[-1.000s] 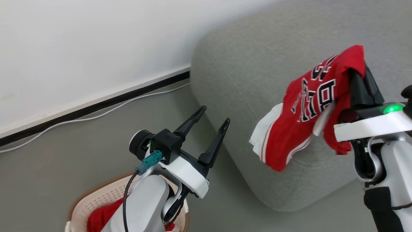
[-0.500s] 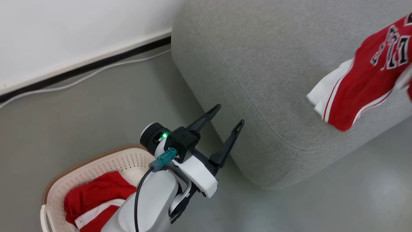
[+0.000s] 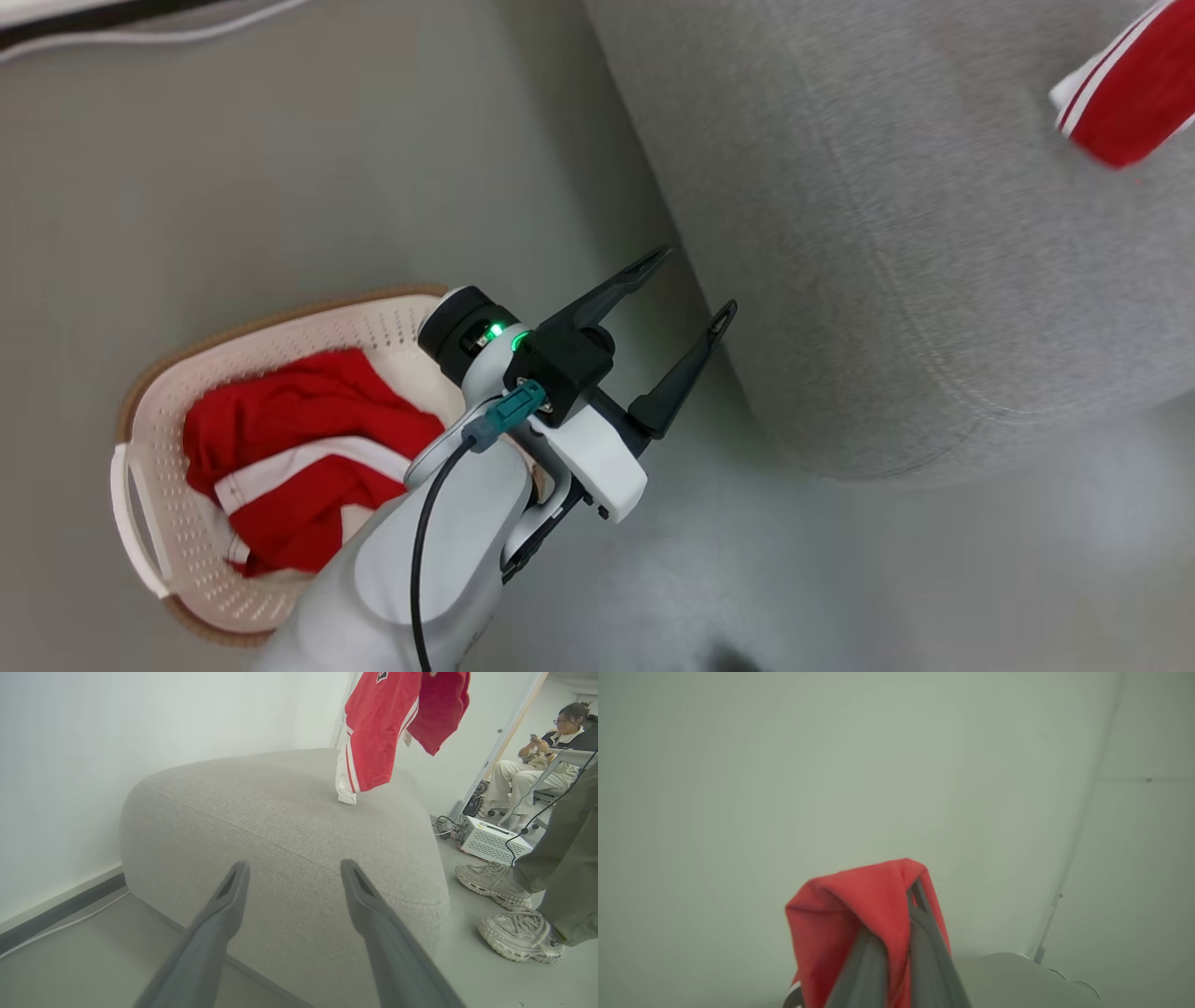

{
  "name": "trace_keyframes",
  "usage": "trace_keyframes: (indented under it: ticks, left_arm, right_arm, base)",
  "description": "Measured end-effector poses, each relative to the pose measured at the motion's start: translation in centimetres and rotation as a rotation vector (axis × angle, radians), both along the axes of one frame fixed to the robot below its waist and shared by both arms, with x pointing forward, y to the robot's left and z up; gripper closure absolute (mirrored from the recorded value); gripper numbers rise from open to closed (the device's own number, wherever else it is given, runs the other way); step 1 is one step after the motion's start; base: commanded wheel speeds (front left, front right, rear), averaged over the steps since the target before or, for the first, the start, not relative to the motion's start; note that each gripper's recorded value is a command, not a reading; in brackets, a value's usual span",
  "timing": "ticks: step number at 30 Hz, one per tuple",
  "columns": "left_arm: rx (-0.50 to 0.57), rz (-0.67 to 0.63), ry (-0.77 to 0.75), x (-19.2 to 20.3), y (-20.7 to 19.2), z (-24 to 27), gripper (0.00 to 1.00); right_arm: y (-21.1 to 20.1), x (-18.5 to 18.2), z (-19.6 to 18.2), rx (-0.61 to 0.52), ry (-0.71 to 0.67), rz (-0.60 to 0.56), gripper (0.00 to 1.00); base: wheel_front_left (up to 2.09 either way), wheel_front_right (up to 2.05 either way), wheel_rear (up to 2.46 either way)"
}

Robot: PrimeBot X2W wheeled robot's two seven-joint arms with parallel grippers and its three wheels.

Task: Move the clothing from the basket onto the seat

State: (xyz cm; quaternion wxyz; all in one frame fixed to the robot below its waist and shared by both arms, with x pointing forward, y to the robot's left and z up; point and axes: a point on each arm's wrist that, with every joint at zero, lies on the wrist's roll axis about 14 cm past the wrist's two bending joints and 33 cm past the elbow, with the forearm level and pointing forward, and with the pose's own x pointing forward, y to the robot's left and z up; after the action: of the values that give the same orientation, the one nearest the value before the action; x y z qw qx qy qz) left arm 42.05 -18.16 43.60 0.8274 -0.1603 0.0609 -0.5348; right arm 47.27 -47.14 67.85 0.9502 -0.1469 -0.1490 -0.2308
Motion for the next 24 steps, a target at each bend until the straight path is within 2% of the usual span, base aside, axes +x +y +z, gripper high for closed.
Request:
trace_keyframes:
  ticks: [3, 10, 14, 17, 20, 24]
  left_arm:
    - [0.011, 0.016, 0.030, 0.8, 0.6, -1.7, 0.00]
    - [0.046, 0.065, 0.085, 2.3, 2.6, -5.2, 0.00]
    - [0.068, 0.093, 0.125, 2.6, 3.9, -7.2, 0.00]
    - [0.078, 0.110, 0.145, 2.7, 4.6, -8.1, 0.00]
    - [0.082, 0.121, 0.149, 2.9, 5.0, -8.3, 0.00]
    - [0.072, 0.121, 0.145, 2.9, 4.8, -7.8, 0.00]
  right_arm:
    - [-1.0, 2.3, -0.8, 0.000, 0.022, -0.026, 1.00]
    - [-3.4, 6.4, -4.2, 0.118, 0.017, -0.102, 1.00]
    - [-2.7, 9.1, -8.2, 0.185, 0.065, -0.090, 1.00]
    - [-1.1, 10.7, -13.3, 0.259, 0.147, -0.065, 1.00]
    - [0.3, 10.6, -17.8, 0.321, 0.233, -0.053, 1.00]
    - [0.7, 7.9, -22.3, 0.372, 0.339, -0.076, 1.00]
  base:
    - [0.00, 0.00, 0.00]
    - [0.00, 0.00, 0.00]
    - [0.00, 0.00, 0.00]
    - [0.00, 0.00, 0.00]
    - [0.00, 0.00, 0.00]
    - [0.00, 0.00, 0.00]
